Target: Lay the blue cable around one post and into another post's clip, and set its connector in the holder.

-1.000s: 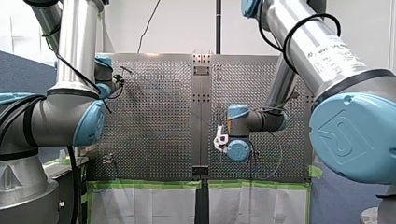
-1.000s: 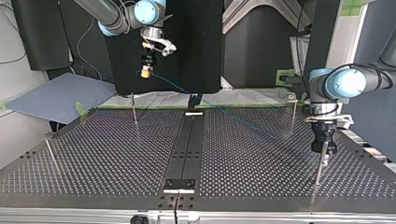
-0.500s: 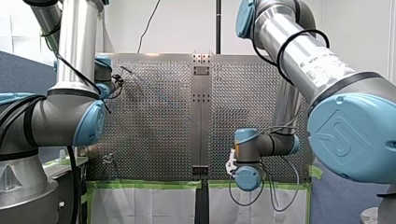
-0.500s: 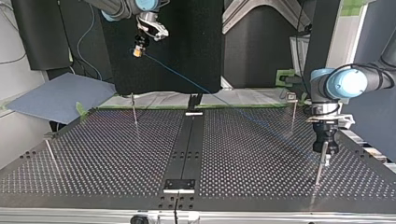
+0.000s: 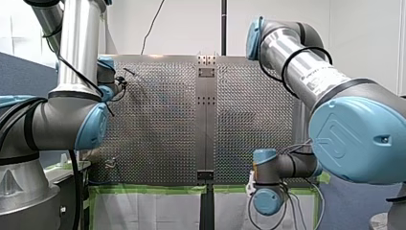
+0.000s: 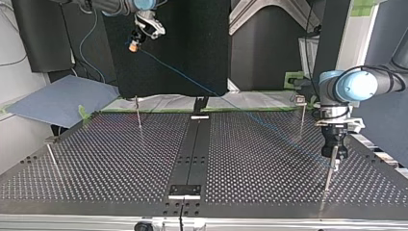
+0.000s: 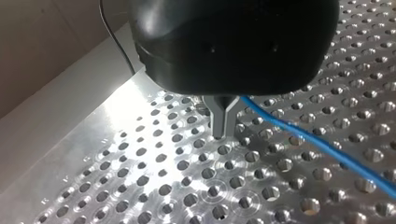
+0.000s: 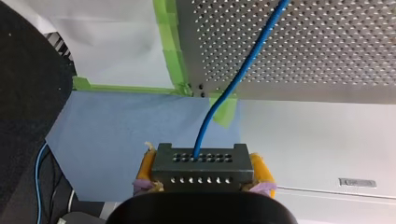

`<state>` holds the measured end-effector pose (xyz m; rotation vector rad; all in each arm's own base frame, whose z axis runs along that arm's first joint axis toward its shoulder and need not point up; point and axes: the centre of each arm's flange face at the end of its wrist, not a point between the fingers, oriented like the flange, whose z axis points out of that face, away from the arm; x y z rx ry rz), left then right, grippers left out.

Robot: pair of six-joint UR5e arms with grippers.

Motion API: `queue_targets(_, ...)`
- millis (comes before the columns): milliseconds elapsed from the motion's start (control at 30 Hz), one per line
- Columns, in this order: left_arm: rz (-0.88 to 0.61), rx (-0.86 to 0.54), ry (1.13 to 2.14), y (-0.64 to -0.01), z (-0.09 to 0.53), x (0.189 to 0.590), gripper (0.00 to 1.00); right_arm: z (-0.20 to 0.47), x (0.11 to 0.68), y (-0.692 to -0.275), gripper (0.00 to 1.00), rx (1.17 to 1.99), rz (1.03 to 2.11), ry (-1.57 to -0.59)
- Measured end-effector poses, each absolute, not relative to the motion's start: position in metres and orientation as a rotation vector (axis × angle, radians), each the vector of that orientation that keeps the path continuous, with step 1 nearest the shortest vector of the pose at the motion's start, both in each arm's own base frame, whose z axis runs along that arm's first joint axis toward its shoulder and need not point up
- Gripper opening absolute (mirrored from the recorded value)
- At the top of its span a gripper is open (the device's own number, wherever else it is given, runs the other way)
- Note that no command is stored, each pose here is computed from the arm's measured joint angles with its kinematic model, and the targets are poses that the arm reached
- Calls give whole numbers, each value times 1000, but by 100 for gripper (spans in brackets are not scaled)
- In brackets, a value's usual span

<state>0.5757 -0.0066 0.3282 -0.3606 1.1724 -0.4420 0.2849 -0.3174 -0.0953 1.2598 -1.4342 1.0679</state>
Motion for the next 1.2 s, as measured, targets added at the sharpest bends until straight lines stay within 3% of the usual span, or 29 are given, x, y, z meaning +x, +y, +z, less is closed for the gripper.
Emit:
queue_targets(400, -449, -348, 1178, -13, 328, 576, 1, -111, 274, -372, 0, 1299, 1029, -1430)
queue_targets(867, -456, -344, 1177, -18, 328, 576, 1, -102, 258, -444, 0, 1254, 1079, -1392)
queue_targets(1200, -460, -341, 1177, -19, 328, 576, 1, -115, 230, -466, 0, 1234, 1103, -1398)
